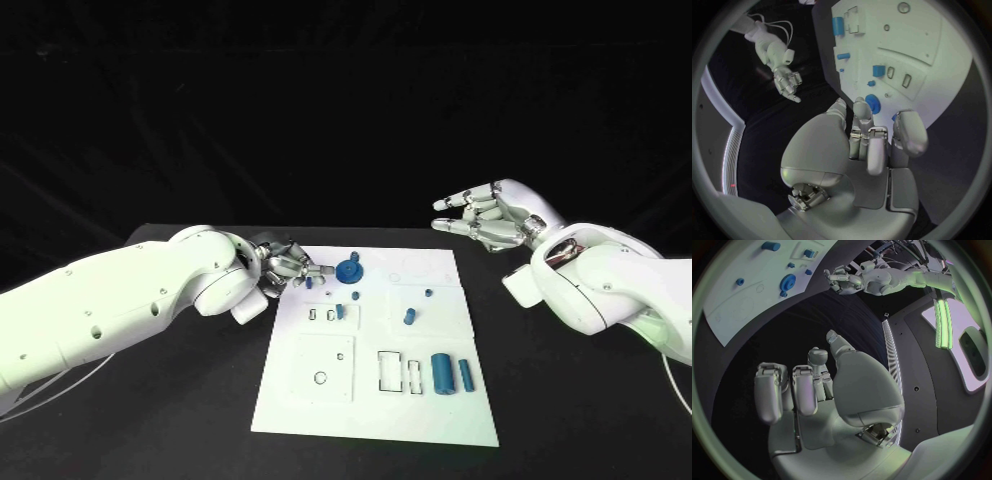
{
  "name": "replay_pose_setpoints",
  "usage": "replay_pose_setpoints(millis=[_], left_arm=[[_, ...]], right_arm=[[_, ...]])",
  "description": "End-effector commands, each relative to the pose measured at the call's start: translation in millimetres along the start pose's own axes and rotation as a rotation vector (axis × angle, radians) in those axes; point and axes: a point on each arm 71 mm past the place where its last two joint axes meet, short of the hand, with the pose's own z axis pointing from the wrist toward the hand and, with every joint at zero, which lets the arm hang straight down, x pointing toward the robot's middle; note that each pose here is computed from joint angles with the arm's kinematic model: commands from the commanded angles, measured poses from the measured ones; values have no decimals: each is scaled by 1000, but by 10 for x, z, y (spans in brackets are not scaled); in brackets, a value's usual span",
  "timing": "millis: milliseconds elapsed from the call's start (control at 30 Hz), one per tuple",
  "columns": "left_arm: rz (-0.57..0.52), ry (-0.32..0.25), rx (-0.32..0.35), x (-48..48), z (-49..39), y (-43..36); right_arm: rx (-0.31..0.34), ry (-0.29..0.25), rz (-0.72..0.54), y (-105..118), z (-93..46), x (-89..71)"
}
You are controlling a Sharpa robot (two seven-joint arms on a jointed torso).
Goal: Assemble the parts on the task board
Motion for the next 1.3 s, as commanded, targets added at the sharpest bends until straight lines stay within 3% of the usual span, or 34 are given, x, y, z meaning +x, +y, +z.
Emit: replay_pose_setpoints(millis=[33, 233, 567, 867, 1300], left_arm=[[254, 38, -159, 21, 49, 31], [316, 57, -215, 97, 198, -97], [366, 96, -245, 231, 381, -229], [401, 145, -253, 312, 437, -277], [420, 164, -258, 342, 476, -303]], right_arm=[[16, 28, 26, -32, 7, -3], [31, 28, 21, -72, 9, -25], [32, 29, 11, -82, 22, -13], [30, 27, 1, -89, 33, -9], [25, 38, -7, -81, 51, 27]])
